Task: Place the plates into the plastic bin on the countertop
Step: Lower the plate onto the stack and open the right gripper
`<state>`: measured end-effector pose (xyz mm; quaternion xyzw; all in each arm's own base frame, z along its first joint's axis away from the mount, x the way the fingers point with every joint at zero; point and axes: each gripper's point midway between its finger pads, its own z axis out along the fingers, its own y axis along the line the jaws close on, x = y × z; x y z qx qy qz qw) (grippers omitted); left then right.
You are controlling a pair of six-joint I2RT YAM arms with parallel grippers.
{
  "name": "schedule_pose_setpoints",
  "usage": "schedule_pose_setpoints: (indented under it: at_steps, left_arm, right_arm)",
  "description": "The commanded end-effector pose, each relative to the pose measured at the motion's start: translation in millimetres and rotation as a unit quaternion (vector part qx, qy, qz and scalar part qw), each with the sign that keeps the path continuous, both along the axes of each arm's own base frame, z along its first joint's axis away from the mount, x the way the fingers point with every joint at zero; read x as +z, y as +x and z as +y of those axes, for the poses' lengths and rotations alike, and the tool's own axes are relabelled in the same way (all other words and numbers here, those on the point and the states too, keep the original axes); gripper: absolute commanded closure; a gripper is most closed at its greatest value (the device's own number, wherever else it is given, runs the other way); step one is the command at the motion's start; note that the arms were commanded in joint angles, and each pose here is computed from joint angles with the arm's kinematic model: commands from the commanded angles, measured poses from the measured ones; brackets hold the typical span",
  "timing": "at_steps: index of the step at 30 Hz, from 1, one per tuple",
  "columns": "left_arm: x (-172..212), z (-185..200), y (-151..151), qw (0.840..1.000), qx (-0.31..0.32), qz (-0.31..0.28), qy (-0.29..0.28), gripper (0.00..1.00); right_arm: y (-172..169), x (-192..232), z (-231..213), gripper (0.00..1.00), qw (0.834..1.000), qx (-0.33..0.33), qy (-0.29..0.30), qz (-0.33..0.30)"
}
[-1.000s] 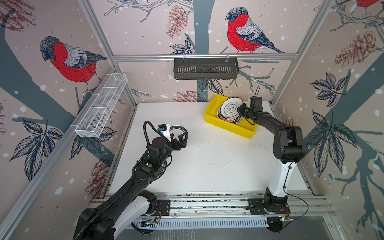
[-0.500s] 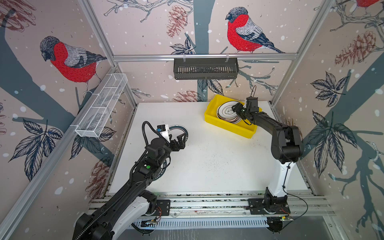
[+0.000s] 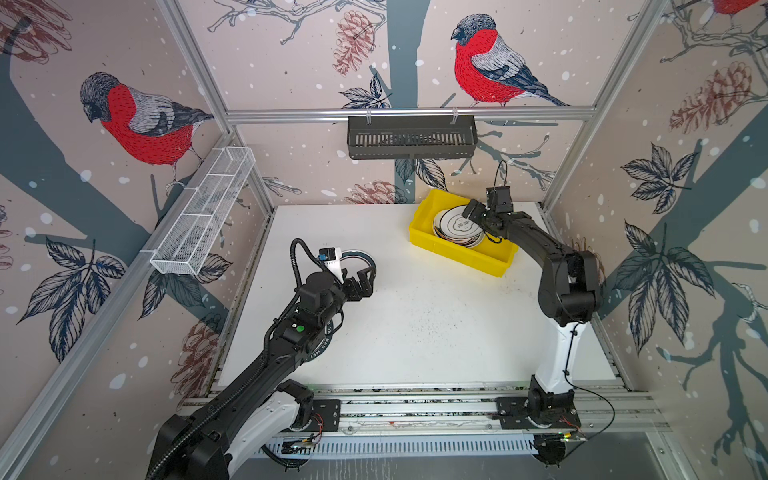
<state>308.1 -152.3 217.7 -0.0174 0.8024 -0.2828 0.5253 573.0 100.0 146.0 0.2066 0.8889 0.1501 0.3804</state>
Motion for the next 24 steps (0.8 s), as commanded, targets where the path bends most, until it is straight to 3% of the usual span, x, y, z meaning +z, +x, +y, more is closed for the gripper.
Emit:
schedule_pose_setpoints:
  at_steps: [1,10,18,24]
  left_arm:
    - [7,-1,2,1.000,-0.001,-0.011,-0.003,0.02]
    - [4,-1,2,1.000,-0.002,-0.006,0.004,0.02]
    - [-3,-1,4,1.000,-0.003,0.006,0.014,0.02]
    - [-8,-9,3,1.000,-0.021,0.018,0.009,0.02]
  right_arm:
    - [-5,-13,-3,0.00,0.998,-0.001,-0.049,0.040]
    - [-1,-18,4,0.00,0.997,0.004,-0.060,0.054]
    - [0,-17,-10,0.00,0.990,-0.022,-0.121,0.073]
    - [-9,0,-11,0.00,0.989,-0.032,-0.138,0.047]
